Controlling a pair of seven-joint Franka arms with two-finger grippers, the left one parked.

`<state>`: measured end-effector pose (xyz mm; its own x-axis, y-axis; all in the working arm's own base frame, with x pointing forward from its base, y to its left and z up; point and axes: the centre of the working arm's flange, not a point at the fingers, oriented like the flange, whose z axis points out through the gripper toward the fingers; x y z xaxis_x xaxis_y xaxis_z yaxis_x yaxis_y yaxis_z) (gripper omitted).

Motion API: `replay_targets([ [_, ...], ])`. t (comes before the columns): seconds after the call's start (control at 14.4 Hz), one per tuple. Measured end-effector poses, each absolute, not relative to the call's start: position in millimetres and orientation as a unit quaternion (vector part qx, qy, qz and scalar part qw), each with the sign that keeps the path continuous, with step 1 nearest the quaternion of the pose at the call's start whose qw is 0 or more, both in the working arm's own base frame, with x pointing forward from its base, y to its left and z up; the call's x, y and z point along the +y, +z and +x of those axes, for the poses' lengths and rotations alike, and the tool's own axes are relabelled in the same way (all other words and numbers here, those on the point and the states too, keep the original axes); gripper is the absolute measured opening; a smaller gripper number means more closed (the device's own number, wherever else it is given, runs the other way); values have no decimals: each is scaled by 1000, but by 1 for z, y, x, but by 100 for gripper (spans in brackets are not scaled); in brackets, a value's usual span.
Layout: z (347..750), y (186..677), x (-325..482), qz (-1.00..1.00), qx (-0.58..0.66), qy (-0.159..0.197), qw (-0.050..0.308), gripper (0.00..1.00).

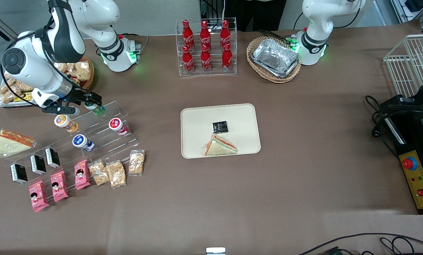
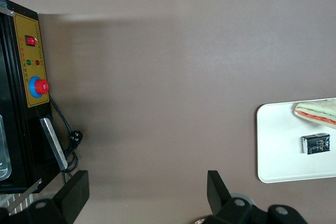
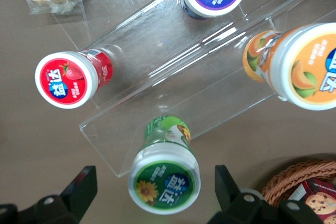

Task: Place green gum on tray
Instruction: 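Close the right gripper on the green gum cup and lift it, then carry the green gum cup over the cream tray with the right gripper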

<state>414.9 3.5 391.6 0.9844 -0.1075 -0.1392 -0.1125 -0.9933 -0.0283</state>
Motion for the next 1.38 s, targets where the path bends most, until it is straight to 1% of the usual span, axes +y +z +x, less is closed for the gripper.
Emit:
replay_targets([
  [0.35,409,377,3,-996,56,70,18,100],
  [0.55,407,372,3,-996,56,74,17,97],
  [0.69,406,371,3,-995,56,75,17,80],
  [0.83,405,371,3,-995,56,75,17,59],
  [1.18,408,372,1,-996,58,66,18,59],
  [1.32,410,384,1,-997,58,56,20,59],
  [1.38,412,399,1,-997,57,55,20,59],
])
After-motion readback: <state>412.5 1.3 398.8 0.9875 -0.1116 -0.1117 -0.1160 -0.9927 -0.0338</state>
